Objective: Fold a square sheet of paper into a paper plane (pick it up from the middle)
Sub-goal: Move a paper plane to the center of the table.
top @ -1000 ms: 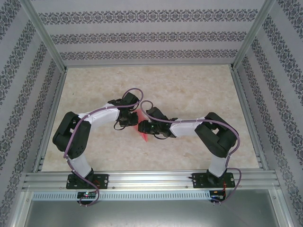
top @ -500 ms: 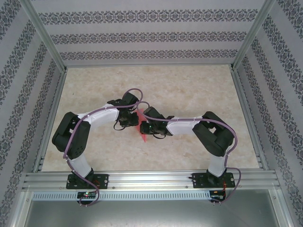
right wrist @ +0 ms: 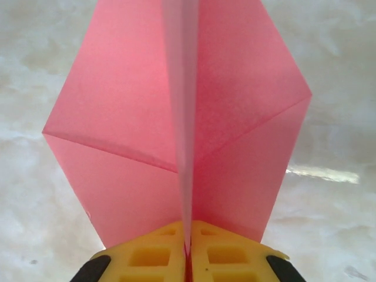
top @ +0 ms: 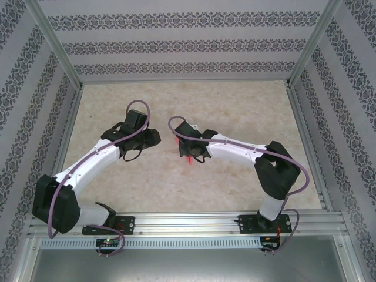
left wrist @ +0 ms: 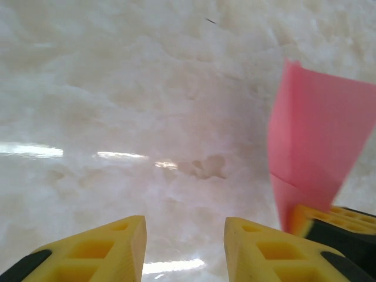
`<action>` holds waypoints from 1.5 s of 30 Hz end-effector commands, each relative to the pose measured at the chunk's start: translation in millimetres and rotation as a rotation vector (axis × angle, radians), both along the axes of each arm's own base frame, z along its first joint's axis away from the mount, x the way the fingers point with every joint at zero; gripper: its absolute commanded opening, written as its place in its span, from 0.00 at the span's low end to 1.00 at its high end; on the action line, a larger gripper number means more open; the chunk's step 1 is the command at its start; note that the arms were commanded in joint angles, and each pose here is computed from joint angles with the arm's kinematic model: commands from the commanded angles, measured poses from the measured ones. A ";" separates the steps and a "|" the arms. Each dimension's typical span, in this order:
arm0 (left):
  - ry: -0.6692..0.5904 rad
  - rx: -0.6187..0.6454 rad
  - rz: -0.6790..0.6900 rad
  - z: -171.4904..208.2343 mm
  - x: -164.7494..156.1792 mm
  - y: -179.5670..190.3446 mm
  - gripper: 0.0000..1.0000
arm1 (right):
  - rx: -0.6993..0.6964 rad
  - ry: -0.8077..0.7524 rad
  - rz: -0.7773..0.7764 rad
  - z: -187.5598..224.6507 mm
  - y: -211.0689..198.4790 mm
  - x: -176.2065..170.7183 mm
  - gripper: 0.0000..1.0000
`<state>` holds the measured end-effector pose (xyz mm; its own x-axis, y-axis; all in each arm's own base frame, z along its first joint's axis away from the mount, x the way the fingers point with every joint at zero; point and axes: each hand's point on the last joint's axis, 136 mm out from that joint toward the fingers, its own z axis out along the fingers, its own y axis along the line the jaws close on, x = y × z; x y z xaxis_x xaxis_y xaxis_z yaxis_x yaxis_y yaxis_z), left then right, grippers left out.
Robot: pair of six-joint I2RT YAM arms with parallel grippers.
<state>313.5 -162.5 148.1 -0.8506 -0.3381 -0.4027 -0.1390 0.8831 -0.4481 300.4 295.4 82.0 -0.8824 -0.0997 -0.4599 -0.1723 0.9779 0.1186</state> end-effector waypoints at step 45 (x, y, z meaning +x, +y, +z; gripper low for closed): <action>-0.035 0.046 0.073 -7.1 0.1 28.2 0.43 | -0.018 -0.037 -0.035 32.7 -11.0 0.1 0.60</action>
<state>307.5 -142.0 129.9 -0.8422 -0.3682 -0.3939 -0.2002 0.8918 -0.4057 294.7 286.1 69.2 -0.9150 -0.0792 -0.3957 -0.1159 0.9908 0.0698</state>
